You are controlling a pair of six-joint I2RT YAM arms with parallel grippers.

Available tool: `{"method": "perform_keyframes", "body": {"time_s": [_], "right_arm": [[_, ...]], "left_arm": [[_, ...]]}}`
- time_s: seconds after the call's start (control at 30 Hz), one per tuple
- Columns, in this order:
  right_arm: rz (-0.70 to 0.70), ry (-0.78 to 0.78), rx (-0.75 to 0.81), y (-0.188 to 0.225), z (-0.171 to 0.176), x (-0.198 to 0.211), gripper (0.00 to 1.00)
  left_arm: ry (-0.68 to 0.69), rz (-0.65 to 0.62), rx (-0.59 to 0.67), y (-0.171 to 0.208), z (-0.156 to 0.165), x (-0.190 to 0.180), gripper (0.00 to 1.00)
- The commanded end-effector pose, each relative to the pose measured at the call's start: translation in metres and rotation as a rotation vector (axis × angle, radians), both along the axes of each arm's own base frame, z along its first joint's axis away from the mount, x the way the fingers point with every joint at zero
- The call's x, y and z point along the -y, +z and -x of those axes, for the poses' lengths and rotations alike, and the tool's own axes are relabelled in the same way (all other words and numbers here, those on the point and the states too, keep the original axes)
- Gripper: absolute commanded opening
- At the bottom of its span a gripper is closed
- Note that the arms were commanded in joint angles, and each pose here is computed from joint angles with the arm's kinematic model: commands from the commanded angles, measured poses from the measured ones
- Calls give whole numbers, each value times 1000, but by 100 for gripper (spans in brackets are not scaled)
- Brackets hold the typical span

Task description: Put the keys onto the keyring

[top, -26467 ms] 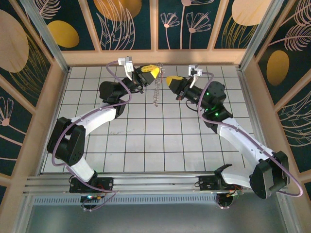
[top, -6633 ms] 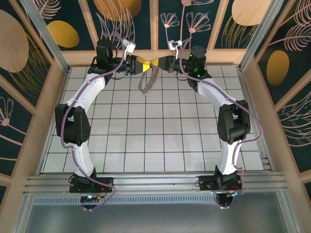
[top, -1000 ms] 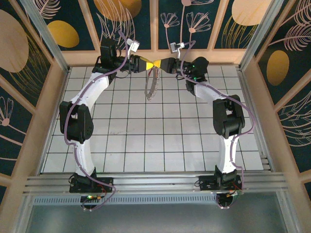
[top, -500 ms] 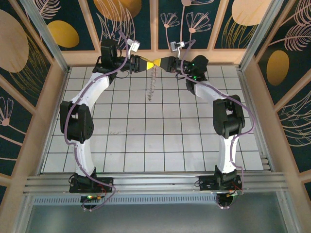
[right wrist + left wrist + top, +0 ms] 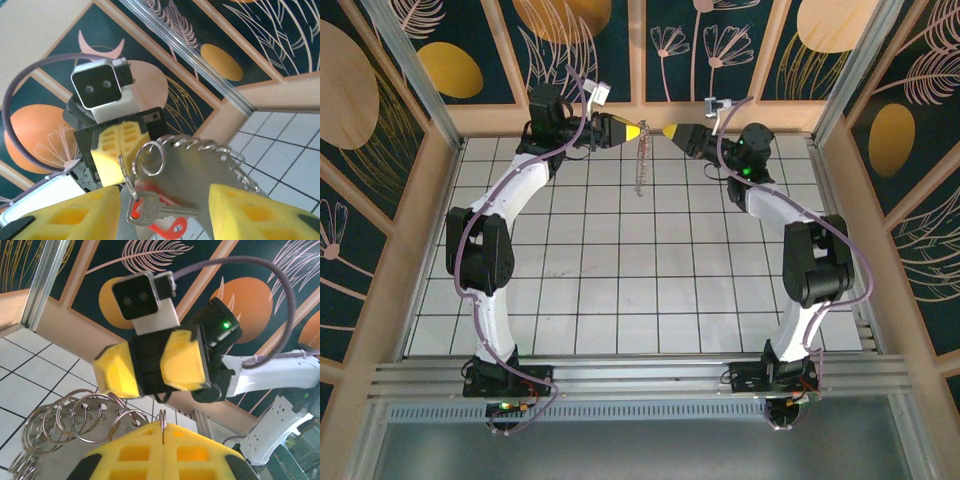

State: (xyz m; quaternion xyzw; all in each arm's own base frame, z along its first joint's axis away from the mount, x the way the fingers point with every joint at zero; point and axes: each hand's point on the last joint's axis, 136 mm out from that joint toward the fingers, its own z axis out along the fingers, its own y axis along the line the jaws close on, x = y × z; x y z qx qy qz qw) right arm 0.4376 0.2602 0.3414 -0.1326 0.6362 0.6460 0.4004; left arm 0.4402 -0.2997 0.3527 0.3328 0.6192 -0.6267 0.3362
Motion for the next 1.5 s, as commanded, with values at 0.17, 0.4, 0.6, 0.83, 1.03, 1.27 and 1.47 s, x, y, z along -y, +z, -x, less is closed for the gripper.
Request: {"method": "perform_keyframes", "body": {"time_s": [0.17,0.4,0.6,0.83,1.03,1.27,1.47], "right_arm": [[179,-157,96,-21,16,-22,48],[258,-193,121,-31,20,-32,49],[294,-230,147,-32,20,-31,51],[301,-239,199,-17,23,-33,51],[305,-227,235,-5,24,-39,51],[302,-222,265,5,23,-46,49],[306,-216,271,8,19,-49,35]], "left_arm": [[27,53,65,36,9,-4,0],[30,56,61,36,10,-4,0],[32,56,59,36,10,-5,0],[32,56,59,36,10,-5,0],[33,57,59,36,10,-4,0],[32,57,62,37,11,-5,0],[32,57,61,36,11,-5,0]]}}
